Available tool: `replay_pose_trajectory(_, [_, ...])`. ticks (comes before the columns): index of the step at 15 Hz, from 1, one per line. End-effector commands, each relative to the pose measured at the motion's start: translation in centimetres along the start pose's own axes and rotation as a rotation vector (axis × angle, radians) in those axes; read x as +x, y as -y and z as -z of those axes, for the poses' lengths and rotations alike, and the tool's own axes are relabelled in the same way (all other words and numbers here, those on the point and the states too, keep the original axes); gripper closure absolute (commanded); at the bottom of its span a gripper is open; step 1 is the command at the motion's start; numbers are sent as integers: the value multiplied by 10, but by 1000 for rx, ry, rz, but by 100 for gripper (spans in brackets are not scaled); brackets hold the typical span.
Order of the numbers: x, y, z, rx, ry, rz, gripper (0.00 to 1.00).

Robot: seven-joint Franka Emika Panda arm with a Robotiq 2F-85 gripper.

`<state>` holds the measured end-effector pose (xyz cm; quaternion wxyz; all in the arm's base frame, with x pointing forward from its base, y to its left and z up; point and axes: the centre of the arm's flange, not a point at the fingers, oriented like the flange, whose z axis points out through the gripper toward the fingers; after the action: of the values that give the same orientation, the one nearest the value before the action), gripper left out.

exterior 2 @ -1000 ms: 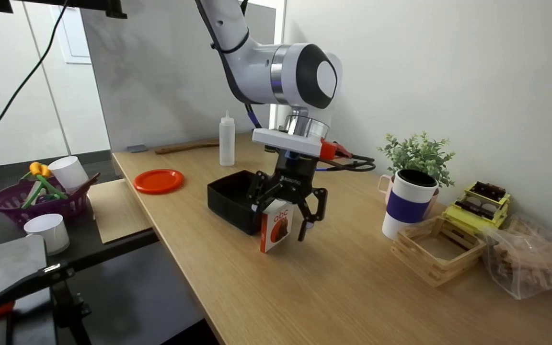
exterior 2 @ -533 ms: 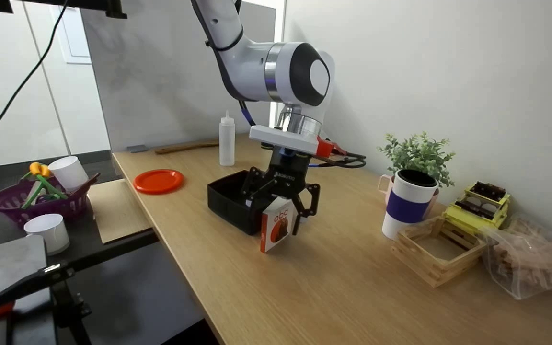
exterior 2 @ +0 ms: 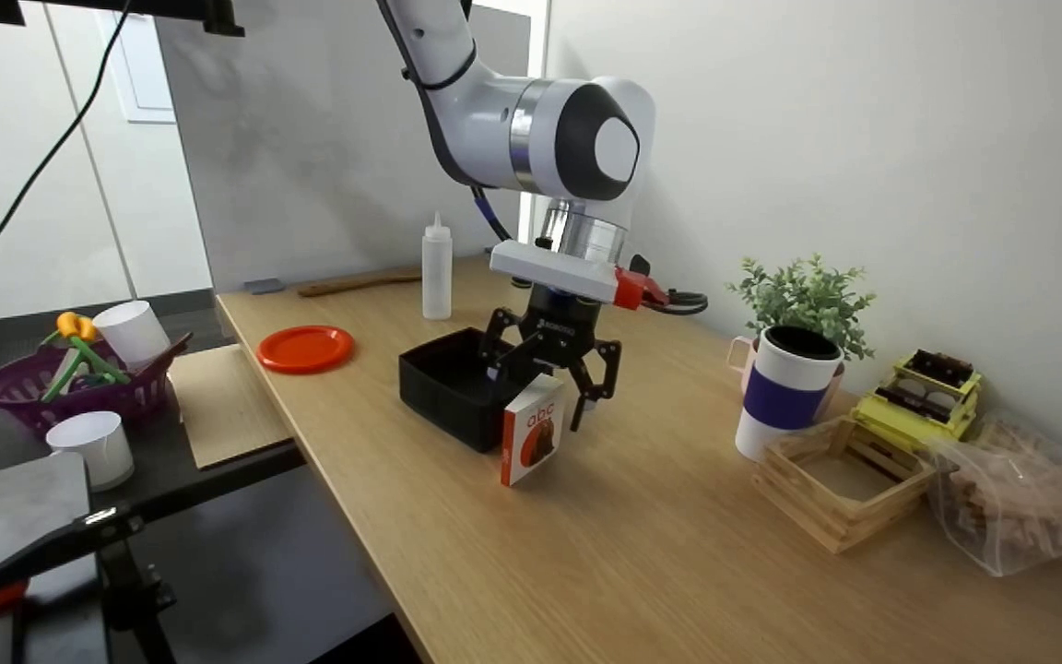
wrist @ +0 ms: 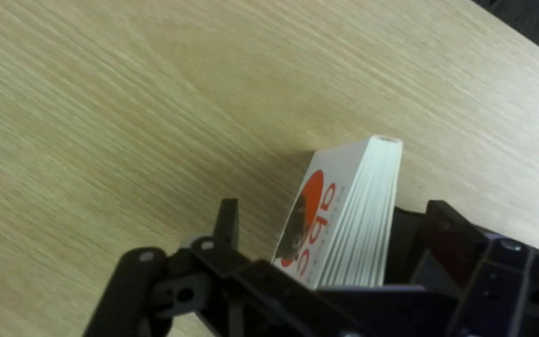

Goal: Pick up the small white book from the table and put it in the black lunch box.

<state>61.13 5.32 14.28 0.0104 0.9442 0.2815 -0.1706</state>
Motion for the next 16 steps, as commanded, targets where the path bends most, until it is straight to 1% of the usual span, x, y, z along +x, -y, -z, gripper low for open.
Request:
replay_pose_trajectory(1, [-4,-6,5,46,-104,24,0])
replay_pose_trajectory(2, [-3,-7,6,58,-117,25,25])
replay_pose_trajectory(3, [-3,-8,6,65,-125,21,26])
replay_pose_trajectory(6, [-4,-9,5,88,-120,-9,48])
replay_pose_trajectory(9, [-5,-7,4,87,-117,-28,68])
replay_pose_trajectory(10, [-5,-7,4,88,-117,-34,77])
replay_pose_trajectory(12, [-6,-6,4,91,-119,-45,90])
replay_pose_trajectory(13, [-8,-5,4,92,-121,-56,96])
replay_pose_trajectory(14, [-9,-3,5,89,-124,-68,99])
replay_pose_trajectory(15, [-10,-2,5,90,-125,-82,100])
replay_pose_trajectory(16, [-12,0,5,84,-126,-93,96])
